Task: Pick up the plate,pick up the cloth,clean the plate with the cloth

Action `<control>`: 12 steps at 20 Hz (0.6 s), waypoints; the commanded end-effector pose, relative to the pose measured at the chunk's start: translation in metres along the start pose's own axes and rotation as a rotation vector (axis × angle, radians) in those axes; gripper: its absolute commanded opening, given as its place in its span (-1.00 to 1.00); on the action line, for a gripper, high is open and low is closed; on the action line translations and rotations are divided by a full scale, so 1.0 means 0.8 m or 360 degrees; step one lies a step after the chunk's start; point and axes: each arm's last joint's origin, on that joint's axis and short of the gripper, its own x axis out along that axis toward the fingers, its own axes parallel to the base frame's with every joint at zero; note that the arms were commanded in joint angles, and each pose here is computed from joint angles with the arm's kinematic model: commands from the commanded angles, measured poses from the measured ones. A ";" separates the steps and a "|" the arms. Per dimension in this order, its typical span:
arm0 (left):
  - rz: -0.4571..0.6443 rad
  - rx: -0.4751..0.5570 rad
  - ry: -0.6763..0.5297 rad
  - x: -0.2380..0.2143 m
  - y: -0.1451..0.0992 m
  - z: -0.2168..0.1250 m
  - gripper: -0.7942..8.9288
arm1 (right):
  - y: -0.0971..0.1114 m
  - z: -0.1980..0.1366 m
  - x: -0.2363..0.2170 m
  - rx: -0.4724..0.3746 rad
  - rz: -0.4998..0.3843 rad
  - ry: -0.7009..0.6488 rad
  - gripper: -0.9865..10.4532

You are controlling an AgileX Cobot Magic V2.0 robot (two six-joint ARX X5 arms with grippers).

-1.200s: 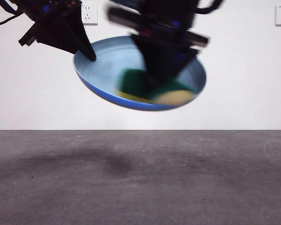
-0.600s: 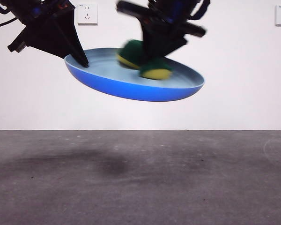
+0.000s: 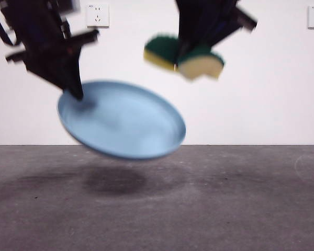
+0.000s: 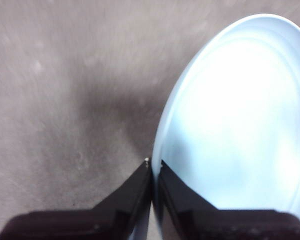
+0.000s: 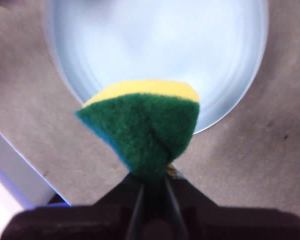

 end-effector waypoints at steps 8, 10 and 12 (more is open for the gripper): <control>0.0055 -0.0053 0.0351 0.095 0.024 -0.030 -0.85 | 0.002 -0.014 -0.084 -0.0005 -0.0132 -0.0323 -0.86; 0.0062 -0.0064 0.0419 0.113 0.028 -0.039 -0.84 | 0.002 -0.020 -0.105 0.0001 -0.0193 -0.0406 -0.86; 0.0061 -0.0065 0.0442 0.119 0.028 -0.042 -0.67 | 0.000 -0.025 -0.120 0.0019 -0.0315 -0.0468 -0.86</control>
